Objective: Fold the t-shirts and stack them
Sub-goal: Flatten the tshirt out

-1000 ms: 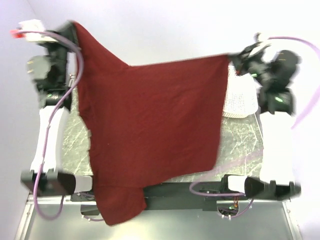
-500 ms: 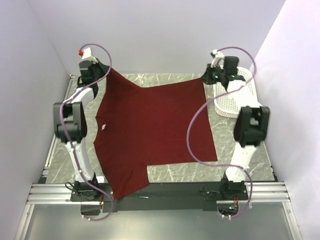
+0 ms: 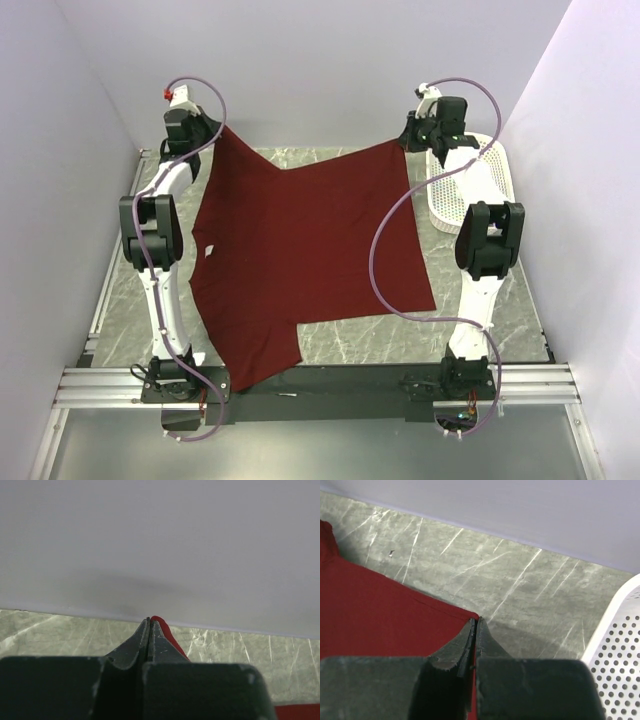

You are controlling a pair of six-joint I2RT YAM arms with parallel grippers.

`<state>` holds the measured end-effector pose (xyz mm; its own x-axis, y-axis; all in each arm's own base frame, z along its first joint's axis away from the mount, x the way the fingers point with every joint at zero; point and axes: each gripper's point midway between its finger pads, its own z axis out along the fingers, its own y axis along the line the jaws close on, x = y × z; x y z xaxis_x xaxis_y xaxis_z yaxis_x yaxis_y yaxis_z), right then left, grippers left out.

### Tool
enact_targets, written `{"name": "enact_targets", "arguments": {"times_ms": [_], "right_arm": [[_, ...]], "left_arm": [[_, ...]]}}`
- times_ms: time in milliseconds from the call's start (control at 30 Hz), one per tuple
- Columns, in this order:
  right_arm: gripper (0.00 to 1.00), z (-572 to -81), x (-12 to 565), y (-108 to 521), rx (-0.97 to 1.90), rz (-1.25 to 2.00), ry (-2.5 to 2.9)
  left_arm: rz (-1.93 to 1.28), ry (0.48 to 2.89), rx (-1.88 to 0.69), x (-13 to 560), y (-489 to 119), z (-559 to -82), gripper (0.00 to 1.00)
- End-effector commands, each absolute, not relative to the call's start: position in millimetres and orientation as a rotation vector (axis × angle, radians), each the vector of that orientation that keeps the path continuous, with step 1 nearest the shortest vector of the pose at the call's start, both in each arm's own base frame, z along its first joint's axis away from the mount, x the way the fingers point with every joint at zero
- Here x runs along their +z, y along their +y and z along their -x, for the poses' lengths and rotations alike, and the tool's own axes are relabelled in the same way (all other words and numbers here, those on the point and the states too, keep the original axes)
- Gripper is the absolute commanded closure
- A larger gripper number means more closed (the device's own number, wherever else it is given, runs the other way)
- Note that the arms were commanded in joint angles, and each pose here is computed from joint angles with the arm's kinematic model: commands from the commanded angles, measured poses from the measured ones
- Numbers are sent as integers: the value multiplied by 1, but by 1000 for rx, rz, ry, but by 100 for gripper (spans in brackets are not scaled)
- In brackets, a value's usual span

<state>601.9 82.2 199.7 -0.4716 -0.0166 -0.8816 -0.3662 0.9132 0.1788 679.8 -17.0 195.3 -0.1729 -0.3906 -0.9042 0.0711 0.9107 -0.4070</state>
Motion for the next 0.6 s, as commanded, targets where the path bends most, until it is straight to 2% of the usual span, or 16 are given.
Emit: {"name": "enact_targets", "arguments": {"times_ms": [0,267,567], "right_arm": [[100,-601,236,81,388,280,1950],[100,-578,214,81,396,311,2001],[100,-585,194,80,398,299,2045]], "left_arm": [[168,1633,-431,233,-20,-671,99],[114,1654,-471,229,-25,-636,99],[64,1648,-488,242,-30,-603,99]]}}
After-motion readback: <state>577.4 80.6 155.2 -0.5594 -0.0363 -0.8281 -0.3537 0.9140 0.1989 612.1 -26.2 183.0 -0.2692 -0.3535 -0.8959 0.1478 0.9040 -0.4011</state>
